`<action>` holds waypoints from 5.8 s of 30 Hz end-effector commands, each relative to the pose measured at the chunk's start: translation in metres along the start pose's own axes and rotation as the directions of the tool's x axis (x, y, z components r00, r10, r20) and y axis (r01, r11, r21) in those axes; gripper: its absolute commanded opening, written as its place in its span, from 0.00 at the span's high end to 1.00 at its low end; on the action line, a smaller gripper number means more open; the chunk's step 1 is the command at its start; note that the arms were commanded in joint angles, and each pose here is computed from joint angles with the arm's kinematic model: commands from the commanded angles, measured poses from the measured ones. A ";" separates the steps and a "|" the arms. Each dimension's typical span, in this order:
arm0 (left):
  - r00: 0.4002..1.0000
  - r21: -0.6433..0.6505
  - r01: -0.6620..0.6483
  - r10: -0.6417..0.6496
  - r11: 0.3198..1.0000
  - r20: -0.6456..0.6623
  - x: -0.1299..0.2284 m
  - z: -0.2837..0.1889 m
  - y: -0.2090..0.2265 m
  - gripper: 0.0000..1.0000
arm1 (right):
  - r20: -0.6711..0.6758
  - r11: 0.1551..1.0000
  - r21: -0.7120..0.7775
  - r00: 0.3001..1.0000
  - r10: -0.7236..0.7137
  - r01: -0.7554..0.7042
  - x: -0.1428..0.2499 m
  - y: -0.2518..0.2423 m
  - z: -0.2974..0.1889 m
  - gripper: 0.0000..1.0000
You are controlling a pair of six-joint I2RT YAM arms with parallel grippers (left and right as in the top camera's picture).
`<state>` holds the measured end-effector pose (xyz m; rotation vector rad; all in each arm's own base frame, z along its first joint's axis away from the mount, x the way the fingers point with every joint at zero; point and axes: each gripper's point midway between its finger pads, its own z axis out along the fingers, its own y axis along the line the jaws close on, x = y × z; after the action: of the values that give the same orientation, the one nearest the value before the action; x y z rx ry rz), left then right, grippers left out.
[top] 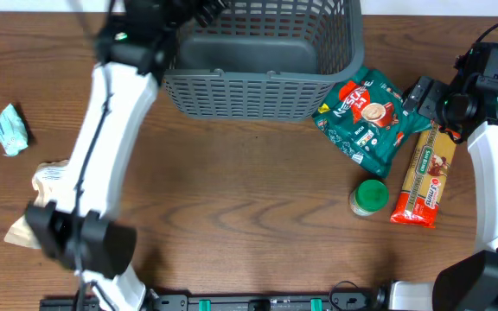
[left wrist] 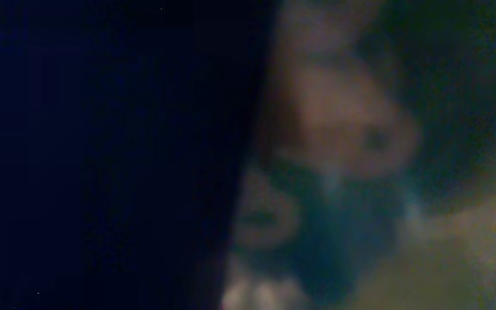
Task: Pack container
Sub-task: 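Lift the tissue box with the left gripper and carry it over the basket, then lower the tissue box into the basket and open the left gripper, then move the left gripper to the light-blue wet-wipes pack and grasp it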
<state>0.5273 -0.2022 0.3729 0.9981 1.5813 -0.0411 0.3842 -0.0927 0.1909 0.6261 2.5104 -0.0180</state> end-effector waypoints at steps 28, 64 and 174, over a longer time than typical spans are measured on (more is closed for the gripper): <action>0.872 0.295 0.195 -0.028 0.936 -0.489 0.166 0.045 -0.106 0.48 | 0.024 1.000 0.007 1.000 -0.002 0.002 -0.009 -0.003 -0.002 0.01; 0.756 0.372 0.328 -0.005 0.868 -0.655 0.196 0.004 -0.141 0.46 | 0.059 1.000 0.018 0.998 -0.001 0.000 -0.017 -0.004 -0.002 0.01; -0.213 -0.917 0.346 -0.935 0.200 -0.284 0.574 -0.256 0.098 0.01 | -0.043 0.999 0.045 0.999 -0.025 0.027 0.008 -0.011 -0.002 0.01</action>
<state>0.4257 0.3257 0.0444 -0.9435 2.7848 0.2777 0.3715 -0.0931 0.1838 0.6125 2.5732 -0.0533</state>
